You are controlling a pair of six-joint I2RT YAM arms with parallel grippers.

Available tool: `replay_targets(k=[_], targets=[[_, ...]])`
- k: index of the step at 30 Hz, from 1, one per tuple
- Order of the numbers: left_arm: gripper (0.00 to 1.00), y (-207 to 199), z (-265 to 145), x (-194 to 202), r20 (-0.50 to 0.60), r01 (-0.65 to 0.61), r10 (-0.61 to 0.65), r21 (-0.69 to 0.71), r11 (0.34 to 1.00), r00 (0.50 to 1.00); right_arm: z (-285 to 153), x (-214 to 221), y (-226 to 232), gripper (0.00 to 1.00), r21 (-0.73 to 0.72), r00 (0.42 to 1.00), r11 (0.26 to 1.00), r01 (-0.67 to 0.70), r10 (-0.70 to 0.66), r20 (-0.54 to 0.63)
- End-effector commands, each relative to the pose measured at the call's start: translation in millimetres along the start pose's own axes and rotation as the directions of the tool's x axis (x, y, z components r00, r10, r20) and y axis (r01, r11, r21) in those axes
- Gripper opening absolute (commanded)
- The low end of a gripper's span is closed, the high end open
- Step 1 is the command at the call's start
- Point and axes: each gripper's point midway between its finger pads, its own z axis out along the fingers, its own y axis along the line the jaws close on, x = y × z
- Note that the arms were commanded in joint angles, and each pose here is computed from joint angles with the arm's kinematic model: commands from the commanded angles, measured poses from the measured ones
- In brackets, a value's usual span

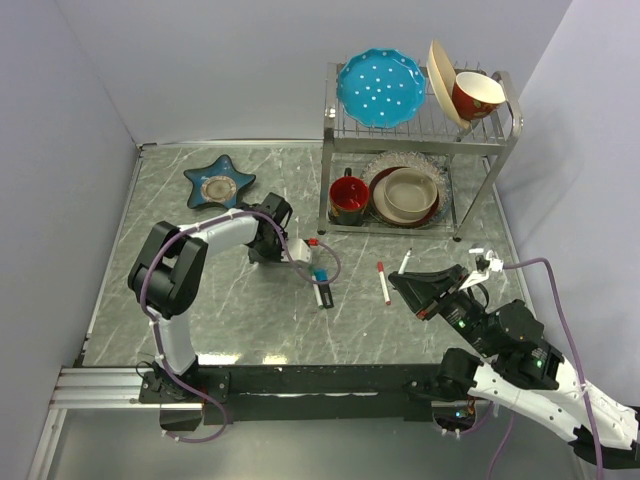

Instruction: Insert the pens into the pen caps

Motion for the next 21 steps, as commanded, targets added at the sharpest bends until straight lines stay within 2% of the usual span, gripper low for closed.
replay_targets(k=[1, 7, 13, 16, 17, 19, 21], targets=[[0.14, -11.5, 10.5, -7.2, 0.062, 0.042, -0.044, 0.031, 0.999, 0.997, -0.2, -20.6, 10.6, 0.00, -0.024, 0.999, 1.000, -0.010, 0.011, 0.052], [0.01, -14.7, 2.1, -18.1, 0.139, 0.120, -0.120, 0.007, 0.993, 0.983, 1.4, -19.5, 12.2, 0.00, -0.026, 0.999, 0.999, -0.025, 0.026, 0.045], [0.01, -11.6, -37.6, -47.0, 0.313, 0.267, -0.249, -0.015, 0.964, 0.916, 7.2, -6.0, 9.8, 0.00, -0.020, 0.999, 0.999, -0.036, 0.036, 0.009], [0.01, -5.9, -63.4, -57.6, 0.387, 0.409, -0.370, -0.021, 0.912, 0.845, 9.4, 1.7, 6.6, 0.00, -0.008, 0.999, 0.999, -0.031, 0.031, -0.011], [0.01, -2.2, -78.3, -65.9, 0.426, 0.470, -0.426, 0.001, 0.883, 0.798, 10.0, 2.9, 6.6, 0.00, -0.008, 0.999, 0.999, -0.031, 0.031, -0.015], [0.01, -4.8, -95.0, -76.4, 0.465, 0.501, -0.462, 0.045, 0.864, 0.755, 11.3, 8.1, 6.8, 0.00, -0.011, 0.999, 1.000, -0.025, 0.025, -0.036], [0.01, -11.6, -125.2, -101.2, 0.583, 0.487, -0.459, 0.122, 0.865, 0.670, 12.8, 10.3, 8.8, 0.00, -0.020, 0.999, 0.999, -0.028, 0.027, -0.045]])
